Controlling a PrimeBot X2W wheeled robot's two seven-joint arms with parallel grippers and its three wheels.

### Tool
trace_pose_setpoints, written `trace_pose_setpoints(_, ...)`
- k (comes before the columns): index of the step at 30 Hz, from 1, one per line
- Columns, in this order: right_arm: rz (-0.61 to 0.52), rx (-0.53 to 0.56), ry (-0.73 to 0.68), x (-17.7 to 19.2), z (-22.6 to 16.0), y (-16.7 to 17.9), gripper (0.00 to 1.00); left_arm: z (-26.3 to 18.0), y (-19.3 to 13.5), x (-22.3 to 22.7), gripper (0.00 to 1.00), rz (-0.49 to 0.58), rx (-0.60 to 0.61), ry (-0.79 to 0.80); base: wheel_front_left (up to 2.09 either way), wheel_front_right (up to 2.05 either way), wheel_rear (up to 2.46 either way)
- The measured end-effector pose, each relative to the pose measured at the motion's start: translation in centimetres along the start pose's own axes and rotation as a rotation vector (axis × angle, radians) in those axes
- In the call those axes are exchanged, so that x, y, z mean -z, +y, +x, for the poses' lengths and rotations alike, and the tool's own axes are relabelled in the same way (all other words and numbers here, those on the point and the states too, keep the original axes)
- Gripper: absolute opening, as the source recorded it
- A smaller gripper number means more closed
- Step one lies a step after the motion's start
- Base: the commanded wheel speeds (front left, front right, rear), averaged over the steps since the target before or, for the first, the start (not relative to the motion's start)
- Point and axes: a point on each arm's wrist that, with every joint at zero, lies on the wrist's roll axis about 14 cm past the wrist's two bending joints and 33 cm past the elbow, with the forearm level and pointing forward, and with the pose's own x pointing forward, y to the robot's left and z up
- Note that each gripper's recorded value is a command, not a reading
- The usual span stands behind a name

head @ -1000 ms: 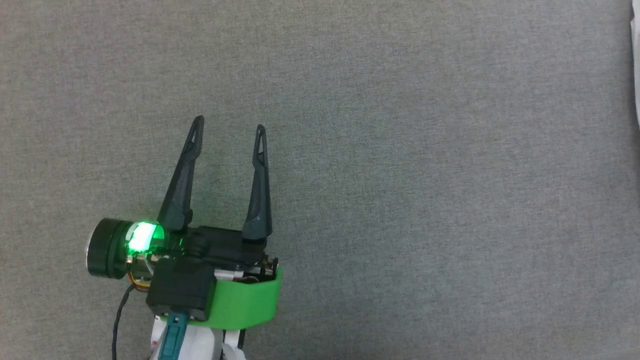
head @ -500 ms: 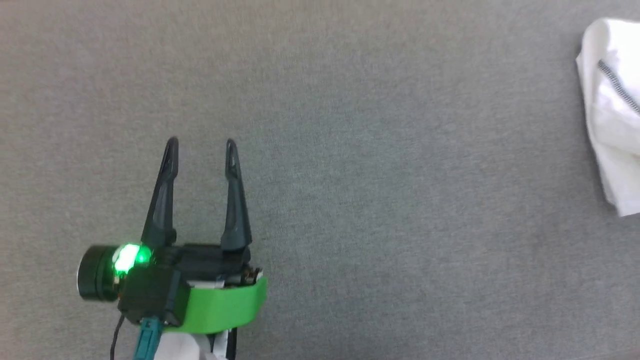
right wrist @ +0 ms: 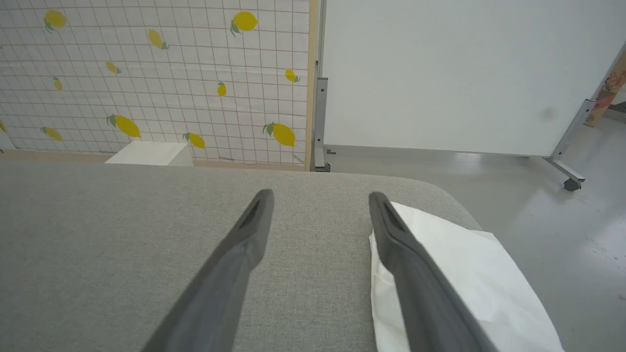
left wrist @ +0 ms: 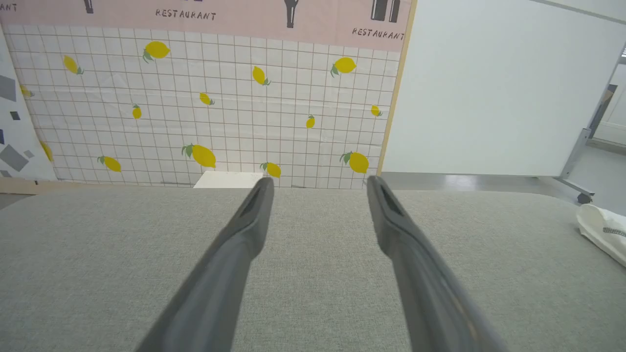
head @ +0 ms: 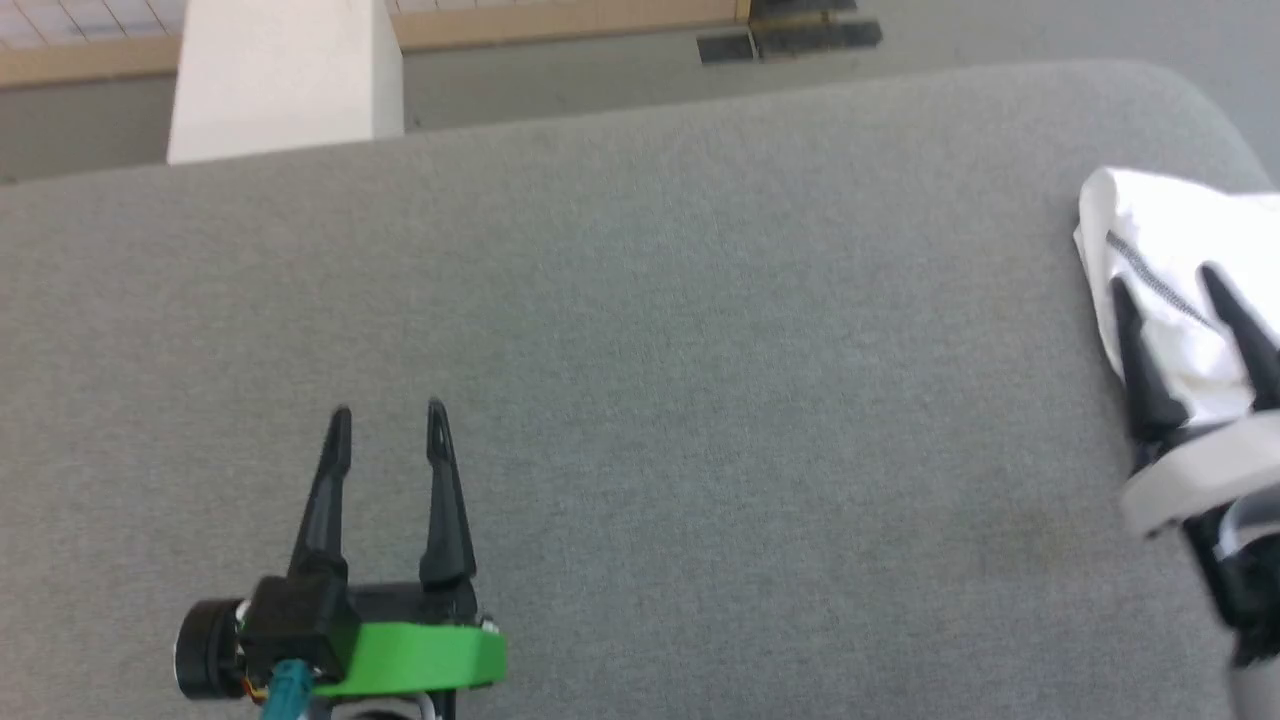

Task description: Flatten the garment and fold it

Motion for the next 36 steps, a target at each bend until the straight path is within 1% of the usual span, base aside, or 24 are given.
trace_pose_setpoints(5, 0.027, 0.003, -0.042, 0.2, -2.2, 2.3, 1.00, -1.6, 0.7, 0.7, 1.00, 0.052, -0.001, 0.038, 0.00, 0.00, 0.00)
trace_pose_setpoints(7, 0.016, 0.000, -0.061, 0.1, -2.9, 3.1, 1.00, -2.2, 0.8, 0.9, 1.00, 0.057, 0.001, 0.051, 0.00, 0.00, 0.00)
trace_pose_setpoints(10, 0.035, -0.004, -0.058, 0.5, -3.9, 4.2, 1.00, -2.7, 0.8, 0.9, 1.00, 0.056, 0.005, 0.056, 0.00, 0.00, 0.00)
trace_pose_setpoints(15, 0.000, 0.021, -0.084, 0.6, -5.9, 4.0, 1.00, -3.9, 1.2, 0.6, 1.00, 0.064, -0.010, 0.059, 0.00, 0.00, 0.00)
trace_pose_setpoints(16, -0.020, 0.022, -0.081, 0.9, -6.4, 4.1, 1.00, -4.4, 1.4, 0.7, 1.00, 0.066, -0.016, 0.064, 0.00, 0.00, 0.00)
trace_pose_setpoints(18, -0.021, 0.024, -0.071, 1.3, -7.0, 4.3, 1.00, -4.9, 1.5, 0.8, 1.00, 0.067, -0.021, 0.071, 0.00, 0.00, 0.00)
trace_pose_setpoints(25, 0.013, 0.011, -0.061, 2.0, -7.5, 4.8, 1.00, -6.0, 1.6, 1.0, 1.00, 0.063, -0.032, 0.084, 0.00, 0.00, 0.00)
trace_pose_setpoints(34, 0.026, -0.011, -0.056, 2.2, -7.3, 5.5, 1.00, -6.2, 1.8, 1.2, 1.00, 0.068, -0.044, 0.091, 0.00, 0.00, 0.00)
trace_pose_setpoints(35, 0.026, -0.011, -0.056, 2.2, -7.3, 5.5, 0.00, -6.2, 1.9, 1.1, 0.00, 0.069, -0.048, 0.090, 0.00, 0.00, 0.00)
trace_pose_setpoints(36, 0.026, -0.011, -0.056, 2.2, -7.3, 5.5, 0.00, -6.1, 1.9, 1.2, 0.00, 0.069, -0.048, 0.091, 0.00, 0.00, 0.00)
